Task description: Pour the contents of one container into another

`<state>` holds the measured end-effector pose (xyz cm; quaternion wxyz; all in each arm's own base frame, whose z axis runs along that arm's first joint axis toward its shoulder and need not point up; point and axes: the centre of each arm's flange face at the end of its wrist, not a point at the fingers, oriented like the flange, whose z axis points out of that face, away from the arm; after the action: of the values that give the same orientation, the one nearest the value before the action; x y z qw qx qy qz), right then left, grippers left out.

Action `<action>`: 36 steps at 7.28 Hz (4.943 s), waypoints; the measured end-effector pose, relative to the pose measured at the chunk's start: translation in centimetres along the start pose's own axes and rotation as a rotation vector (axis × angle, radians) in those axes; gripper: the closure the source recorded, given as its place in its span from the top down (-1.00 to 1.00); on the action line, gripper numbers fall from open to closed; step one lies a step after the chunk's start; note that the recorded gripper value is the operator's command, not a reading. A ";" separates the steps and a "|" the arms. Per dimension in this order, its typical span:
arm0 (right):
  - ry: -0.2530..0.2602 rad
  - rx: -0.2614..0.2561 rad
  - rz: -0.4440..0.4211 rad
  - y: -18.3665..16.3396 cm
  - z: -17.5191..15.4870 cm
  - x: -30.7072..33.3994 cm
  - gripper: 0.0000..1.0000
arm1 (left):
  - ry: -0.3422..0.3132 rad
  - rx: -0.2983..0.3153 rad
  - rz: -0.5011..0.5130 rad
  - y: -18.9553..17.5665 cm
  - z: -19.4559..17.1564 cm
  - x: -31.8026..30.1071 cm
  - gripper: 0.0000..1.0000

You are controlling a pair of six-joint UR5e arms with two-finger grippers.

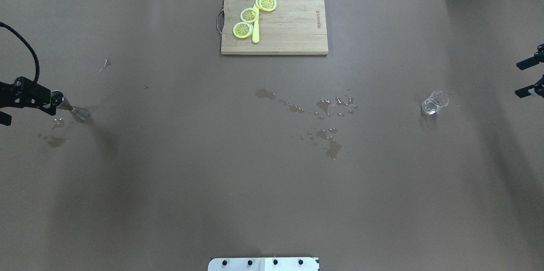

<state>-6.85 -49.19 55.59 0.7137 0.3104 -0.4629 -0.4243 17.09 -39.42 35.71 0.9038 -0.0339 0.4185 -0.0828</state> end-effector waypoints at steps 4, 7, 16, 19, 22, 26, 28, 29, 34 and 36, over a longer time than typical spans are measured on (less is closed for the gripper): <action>0.008 0.064 -0.205 1.5 1.6 -3.3 1.00 | -0.066 0.045 0.023 4.9 0.7 0.9 0.94; -0.010 0.090 -0.287 3.9 4.1 -3.2 1.00 | -0.101 0.138 -0.067 7.9 4.5 4.0 0.95; -0.055 0.130 -0.405 1.1 10.3 1.8 1.00 | -0.142 0.570 -0.095 14.0 10.3 1.5 0.95; -0.060 0.131 -0.403 0.8 10.6 2.1 1.00 | -0.156 0.750 -0.109 13.1 12.6 0.2 0.93; -0.073 0.134 -0.380 0.3 10.7 2.3 1.00 | -0.110 0.897 -0.112 12.8 16.5 -1.0 0.93; -0.079 0.176 -0.397 -0.7 10.3 1.8 1.00 | -0.130 1.100 -0.017 12.3 21.5 -3.2 0.91; -0.099 0.185 -0.421 0.5 10.5 1.8 1.00 | -0.135 1.187 0.023 12.0 23.5 -3.3 0.91; -0.118 0.186 -0.422 1.7 10.9 1.9 1.00 | -0.137 1.199 0.035 12.1 24.8 -3.2 0.91; -0.185 0.171 -0.402 2.8 13.1 2.2 1.00 | -0.154 1.223 0.015 10.3 28.4 -4.4 0.85; -0.159 0.161 -0.413 2.2 14.1 2.4 0.99 | -0.168 1.248 -0.014 8.4 29.3 -4.3 0.85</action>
<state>-18.61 -51.08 63.74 0.5462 0.4198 -0.4767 -0.5461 37.71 -30.62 56.82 0.7826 0.4909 0.2186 -0.3143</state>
